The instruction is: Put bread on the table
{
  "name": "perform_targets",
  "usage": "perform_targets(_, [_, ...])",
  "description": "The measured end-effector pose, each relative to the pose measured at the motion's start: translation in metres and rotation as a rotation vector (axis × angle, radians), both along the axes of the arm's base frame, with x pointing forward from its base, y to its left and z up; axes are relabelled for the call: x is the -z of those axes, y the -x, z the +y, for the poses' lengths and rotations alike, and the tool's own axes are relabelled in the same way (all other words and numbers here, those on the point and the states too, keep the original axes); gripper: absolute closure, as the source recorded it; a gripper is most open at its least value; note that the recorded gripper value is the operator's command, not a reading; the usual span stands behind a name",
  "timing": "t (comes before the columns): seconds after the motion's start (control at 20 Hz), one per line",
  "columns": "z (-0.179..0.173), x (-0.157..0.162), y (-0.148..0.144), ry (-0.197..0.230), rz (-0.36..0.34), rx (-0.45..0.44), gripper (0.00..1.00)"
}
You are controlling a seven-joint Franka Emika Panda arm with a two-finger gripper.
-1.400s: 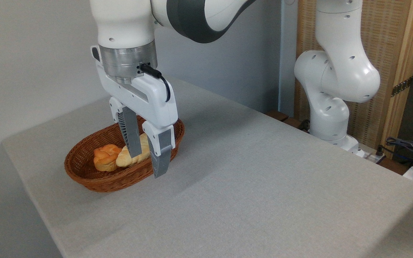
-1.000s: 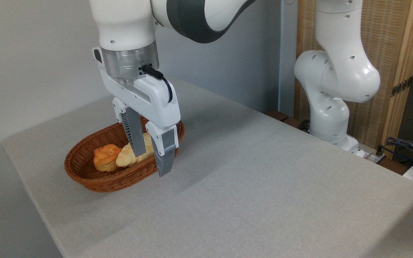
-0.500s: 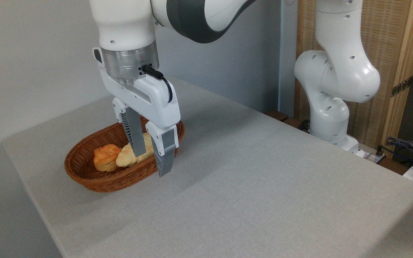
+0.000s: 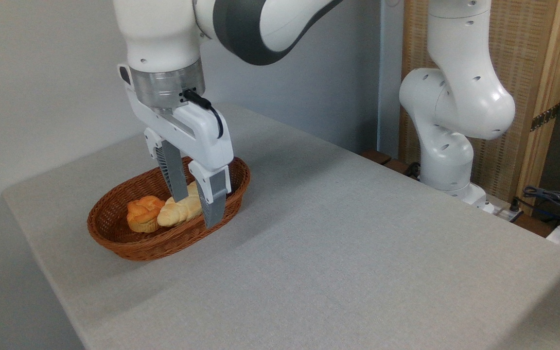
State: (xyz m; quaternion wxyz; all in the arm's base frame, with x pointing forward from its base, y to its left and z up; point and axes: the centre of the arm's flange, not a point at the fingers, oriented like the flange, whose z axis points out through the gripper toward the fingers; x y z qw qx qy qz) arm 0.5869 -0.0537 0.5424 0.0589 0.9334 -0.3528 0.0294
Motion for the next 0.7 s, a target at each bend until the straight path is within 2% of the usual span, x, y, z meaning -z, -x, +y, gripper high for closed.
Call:
perform_targets(0.35, [-0.072, 0.026, 0.004, 0.026, 0.078, -0.021, 0.0])
perform_targets(0.5, [-0.104, 0.04, 0.008, 0.028, 0.108, 0.019, 0.0])
perform_targets(0.7, [-0.127, 0.054, 0.011, 0.03, 0.134, 0.059, 0.0])
